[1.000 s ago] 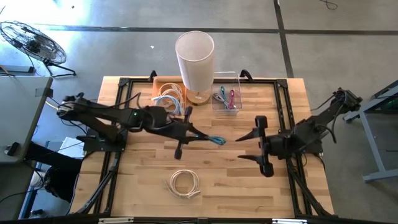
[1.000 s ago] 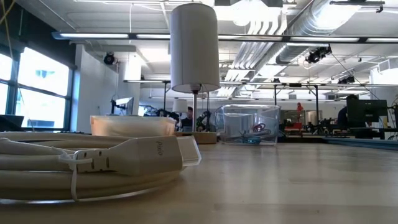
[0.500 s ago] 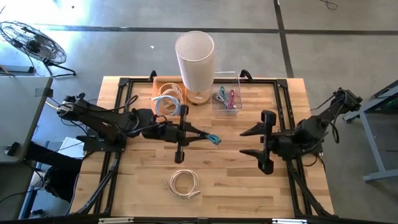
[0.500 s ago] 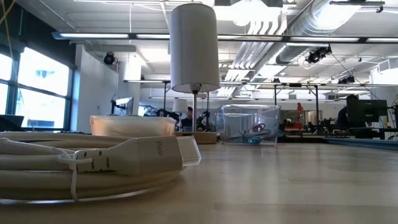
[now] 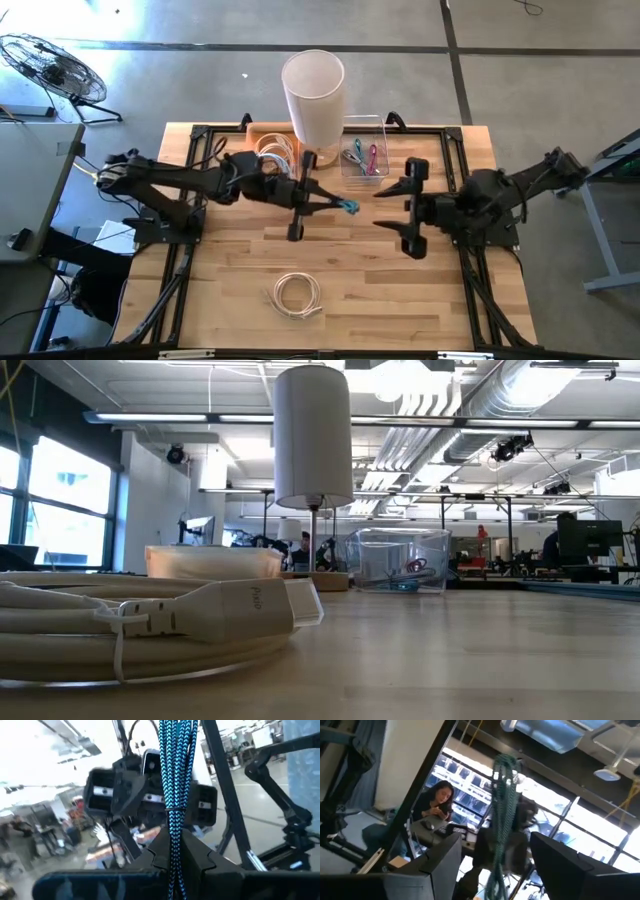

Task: Pick & Place USB Port
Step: Put the blue and black charger cable into the transparent bin

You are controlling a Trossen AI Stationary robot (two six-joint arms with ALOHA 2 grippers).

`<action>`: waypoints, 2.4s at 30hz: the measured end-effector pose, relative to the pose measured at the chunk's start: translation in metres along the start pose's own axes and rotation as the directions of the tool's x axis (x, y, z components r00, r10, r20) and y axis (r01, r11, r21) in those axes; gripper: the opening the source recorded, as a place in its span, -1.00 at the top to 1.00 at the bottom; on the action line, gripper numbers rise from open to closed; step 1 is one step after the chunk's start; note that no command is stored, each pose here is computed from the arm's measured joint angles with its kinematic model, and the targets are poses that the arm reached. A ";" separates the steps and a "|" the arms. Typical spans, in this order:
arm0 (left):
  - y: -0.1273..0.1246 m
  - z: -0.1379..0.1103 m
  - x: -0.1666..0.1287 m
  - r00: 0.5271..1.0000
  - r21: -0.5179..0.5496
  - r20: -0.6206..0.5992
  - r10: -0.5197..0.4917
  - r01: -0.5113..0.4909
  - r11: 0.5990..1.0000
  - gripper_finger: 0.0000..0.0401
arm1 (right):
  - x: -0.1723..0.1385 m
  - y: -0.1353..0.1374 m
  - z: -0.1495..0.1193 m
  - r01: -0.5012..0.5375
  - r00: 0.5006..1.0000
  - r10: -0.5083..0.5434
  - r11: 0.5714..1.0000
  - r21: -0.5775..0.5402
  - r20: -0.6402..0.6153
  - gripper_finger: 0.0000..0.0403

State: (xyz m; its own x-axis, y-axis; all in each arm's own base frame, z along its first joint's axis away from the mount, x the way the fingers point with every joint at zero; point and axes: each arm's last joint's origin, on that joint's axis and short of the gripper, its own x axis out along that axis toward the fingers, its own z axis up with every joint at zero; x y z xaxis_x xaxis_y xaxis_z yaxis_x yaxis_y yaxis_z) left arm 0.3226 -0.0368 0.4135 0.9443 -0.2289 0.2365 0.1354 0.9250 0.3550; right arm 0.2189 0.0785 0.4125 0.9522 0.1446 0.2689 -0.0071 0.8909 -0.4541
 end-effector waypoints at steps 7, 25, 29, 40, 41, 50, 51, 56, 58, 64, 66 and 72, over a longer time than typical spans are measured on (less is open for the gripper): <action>0.016 -0.019 0.005 0.999 -0.042 -0.005 -0.032 0.031 0.999 0.93 | 0.014 -0.002 -0.019 -0.057 0.998 0.056 0.998 -0.023 -0.024 -0.14; 0.019 -0.035 0.014 0.998 -0.052 0.005 -0.069 0.069 0.996 0.93 | 0.019 -0.017 -0.032 -0.046 0.998 0.046 0.999 0.009 -0.044 -0.14; 0.018 -0.035 0.014 0.997 -0.062 0.006 -0.074 0.075 0.995 0.93 | 0.019 -0.019 -0.033 -0.038 0.998 0.039 0.999 0.007 -0.048 -0.14; 0.016 -0.036 0.014 0.995 -0.071 0.006 -0.102 0.102 0.992 0.93 | 0.015 -0.020 -0.042 0.039 0.978 -0.040 0.999 -0.012 -0.203 -0.14; 0.017 -0.036 0.014 0.994 -0.071 0.008 -0.105 0.106 0.992 0.93 | 0.015 -0.021 -0.042 0.062 0.976 -0.065 0.998 -0.017 -0.209 -0.14; 0.016 -0.037 0.014 0.993 -0.071 0.005 -0.117 0.117 0.991 0.93 | 0.016 -0.023 -0.037 0.027 0.991 -0.030 0.999 -0.022 -0.134 -0.14; 0.016 -0.037 0.014 0.993 -0.070 0.004 -0.117 0.117 0.991 0.93 | 0.016 -0.023 -0.036 0.023 0.991 -0.026 1.000 -0.021 -0.129 -0.13; 0.016 -0.038 0.014 0.993 -0.055 -0.009 -0.118 0.117 0.992 0.93 | 0.016 -0.022 -0.036 -0.009 0.994 0.008 1.000 -0.008 -0.110 -0.09; 0.016 -0.039 0.014 0.993 -0.052 -0.019 -0.120 0.119 0.992 0.93 | 0.016 -0.022 -0.035 -0.024 0.995 0.024 1.000 -0.002 -0.102 -0.06; 0.019 -0.040 0.014 0.995 -0.045 -0.029 -0.095 0.093 0.995 0.93 | 0.016 -0.021 -0.035 -0.051 0.995 0.051 0.999 0.003 -0.087 0.04; 0.019 -0.040 0.014 0.995 -0.045 -0.031 -0.096 0.094 0.995 0.93 | 0.016 -0.021 -0.035 -0.052 0.995 0.052 0.999 0.003 -0.087 0.05; 0.019 -0.040 0.014 0.995 -0.046 -0.035 -0.094 0.092 0.995 0.93 | 0.016 -0.020 -0.035 -0.063 0.995 0.063 0.998 0.007 -0.083 0.05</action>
State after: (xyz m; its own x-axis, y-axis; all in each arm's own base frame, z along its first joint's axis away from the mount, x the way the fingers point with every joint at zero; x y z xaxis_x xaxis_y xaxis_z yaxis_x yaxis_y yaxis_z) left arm 0.3501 -0.0101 0.3870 0.9374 -0.3037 0.1705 0.2352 0.9130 0.3333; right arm 0.2452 0.0477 0.3958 0.9720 0.1642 0.1679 -0.0691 0.8832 -0.4638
